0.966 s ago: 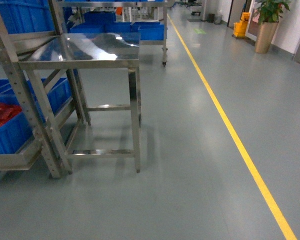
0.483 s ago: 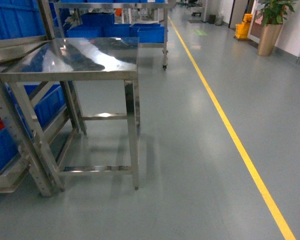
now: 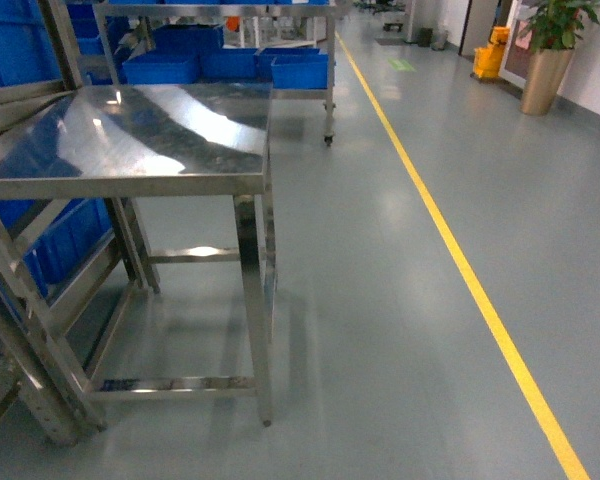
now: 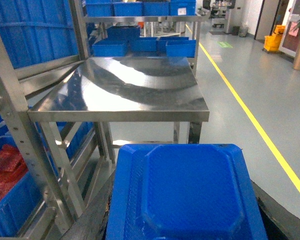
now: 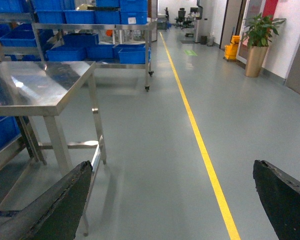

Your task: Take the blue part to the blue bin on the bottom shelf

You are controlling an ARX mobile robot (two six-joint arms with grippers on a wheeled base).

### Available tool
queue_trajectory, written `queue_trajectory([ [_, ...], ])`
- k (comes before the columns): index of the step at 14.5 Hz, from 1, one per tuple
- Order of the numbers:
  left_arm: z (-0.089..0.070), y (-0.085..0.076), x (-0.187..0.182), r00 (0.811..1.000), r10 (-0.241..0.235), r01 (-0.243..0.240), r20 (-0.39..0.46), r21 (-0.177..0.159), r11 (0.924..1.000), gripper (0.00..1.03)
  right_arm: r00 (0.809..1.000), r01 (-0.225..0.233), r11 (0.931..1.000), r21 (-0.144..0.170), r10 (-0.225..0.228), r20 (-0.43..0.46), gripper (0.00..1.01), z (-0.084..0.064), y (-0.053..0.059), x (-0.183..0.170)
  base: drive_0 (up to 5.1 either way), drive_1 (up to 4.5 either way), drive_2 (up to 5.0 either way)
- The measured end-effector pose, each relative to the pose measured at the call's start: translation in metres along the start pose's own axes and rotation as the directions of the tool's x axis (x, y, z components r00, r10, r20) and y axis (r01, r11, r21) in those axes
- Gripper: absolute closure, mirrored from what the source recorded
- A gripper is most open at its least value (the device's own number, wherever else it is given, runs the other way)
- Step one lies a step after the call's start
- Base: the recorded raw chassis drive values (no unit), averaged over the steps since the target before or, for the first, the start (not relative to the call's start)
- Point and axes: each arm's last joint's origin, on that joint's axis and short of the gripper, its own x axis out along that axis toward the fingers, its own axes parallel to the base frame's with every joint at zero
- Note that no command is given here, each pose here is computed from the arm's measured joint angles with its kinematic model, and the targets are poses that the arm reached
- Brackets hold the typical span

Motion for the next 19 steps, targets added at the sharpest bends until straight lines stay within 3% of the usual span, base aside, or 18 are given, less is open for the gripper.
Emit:
queue_trajectory([
  [10,-0.0003,0.0003,0.0004,1.0,0.003,-0.003,-0.001,0.001,1.0,0.58,1.0,0.0,1.0,0.0,0.0,0.0,0.03,0.0,0.0,0.0,0.0,0.43,-0.4],
  [19,-0.0004,-0.0004,0.0,1.0,-0.004,0.004,-0.002,0.001,1.0,0.58,1.0,0.0,1.0,0.0,0.0,0.002,0.03,0.0001,0.0,0.0,-4.7,3.71,1.2],
])
